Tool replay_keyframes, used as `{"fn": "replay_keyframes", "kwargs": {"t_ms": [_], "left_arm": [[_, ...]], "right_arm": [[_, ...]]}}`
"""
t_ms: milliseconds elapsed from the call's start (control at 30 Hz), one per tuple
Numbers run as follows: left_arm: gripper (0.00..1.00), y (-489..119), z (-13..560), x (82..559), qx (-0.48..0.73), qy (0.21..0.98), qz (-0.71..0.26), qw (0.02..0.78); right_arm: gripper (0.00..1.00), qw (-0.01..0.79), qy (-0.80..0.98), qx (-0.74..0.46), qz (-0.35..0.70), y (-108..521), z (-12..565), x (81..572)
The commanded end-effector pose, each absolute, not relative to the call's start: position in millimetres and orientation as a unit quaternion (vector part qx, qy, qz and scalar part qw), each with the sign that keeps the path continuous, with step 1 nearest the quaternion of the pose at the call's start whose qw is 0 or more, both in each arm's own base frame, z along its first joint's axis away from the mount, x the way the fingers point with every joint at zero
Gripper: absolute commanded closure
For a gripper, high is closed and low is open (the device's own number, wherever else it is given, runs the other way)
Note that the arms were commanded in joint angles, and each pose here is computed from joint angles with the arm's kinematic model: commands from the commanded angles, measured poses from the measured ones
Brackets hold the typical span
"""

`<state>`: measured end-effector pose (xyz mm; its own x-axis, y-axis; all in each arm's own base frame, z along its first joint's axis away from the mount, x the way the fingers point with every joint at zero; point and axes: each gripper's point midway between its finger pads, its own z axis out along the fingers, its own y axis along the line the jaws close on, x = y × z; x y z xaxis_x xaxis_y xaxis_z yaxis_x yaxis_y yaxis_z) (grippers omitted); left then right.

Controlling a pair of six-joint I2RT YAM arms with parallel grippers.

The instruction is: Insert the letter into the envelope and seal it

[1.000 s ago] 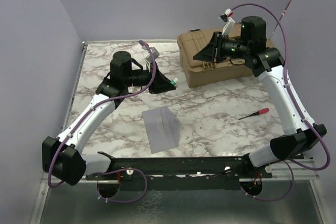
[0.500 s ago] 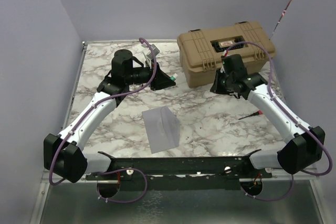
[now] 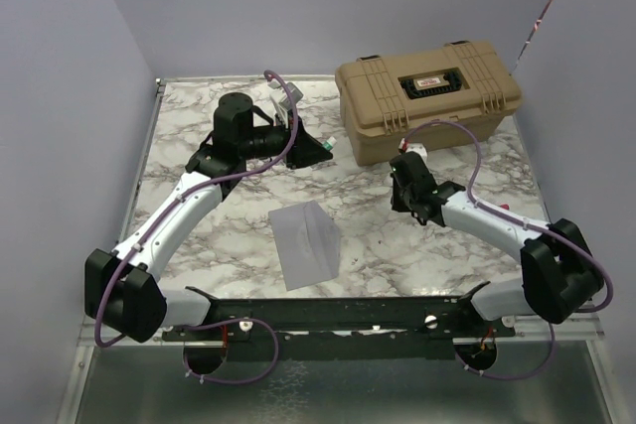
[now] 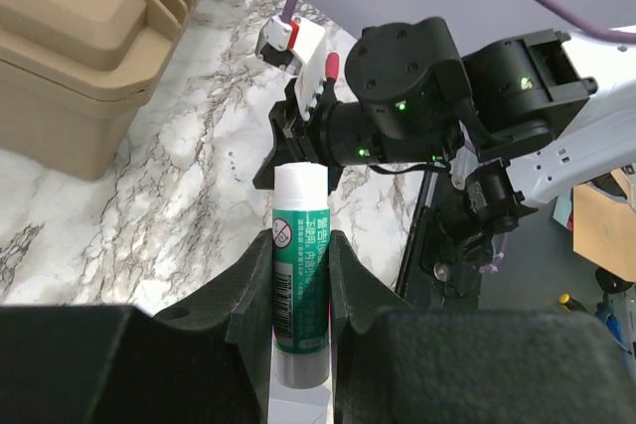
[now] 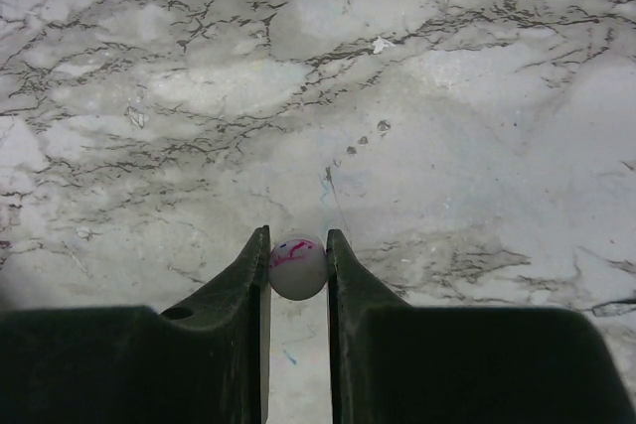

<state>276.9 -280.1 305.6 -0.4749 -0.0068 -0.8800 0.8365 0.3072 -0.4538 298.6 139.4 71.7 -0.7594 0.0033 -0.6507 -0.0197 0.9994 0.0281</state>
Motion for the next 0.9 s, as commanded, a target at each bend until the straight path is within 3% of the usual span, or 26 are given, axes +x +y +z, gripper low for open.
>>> {"fn": "replay_keyframes", "kwargs": {"t_ms": [0, 533, 867], "left_arm": [[1.0, -280.8, 310.3, 285.7, 0.295, 0.693, -0.499, 0.429], [1.0, -279.6, 307.8, 287.0, 0.289, 0.697, -0.495, 0.431], [1.0, -280.3, 312.8, 290.6, 0.283, 0.695, -0.496, 0.437]], "right_arm": [[0.92, 0.407, 0.913, 0.004, 0.036, 152.4, 66.5, 322.0], [0.82, 0.386, 0.922, 0.002, -0.001, 150.8, 24.9, 303.4], [0.6, 0.38, 0.925, 0.01, -0.014, 148.4, 19.1, 300.0]]}}
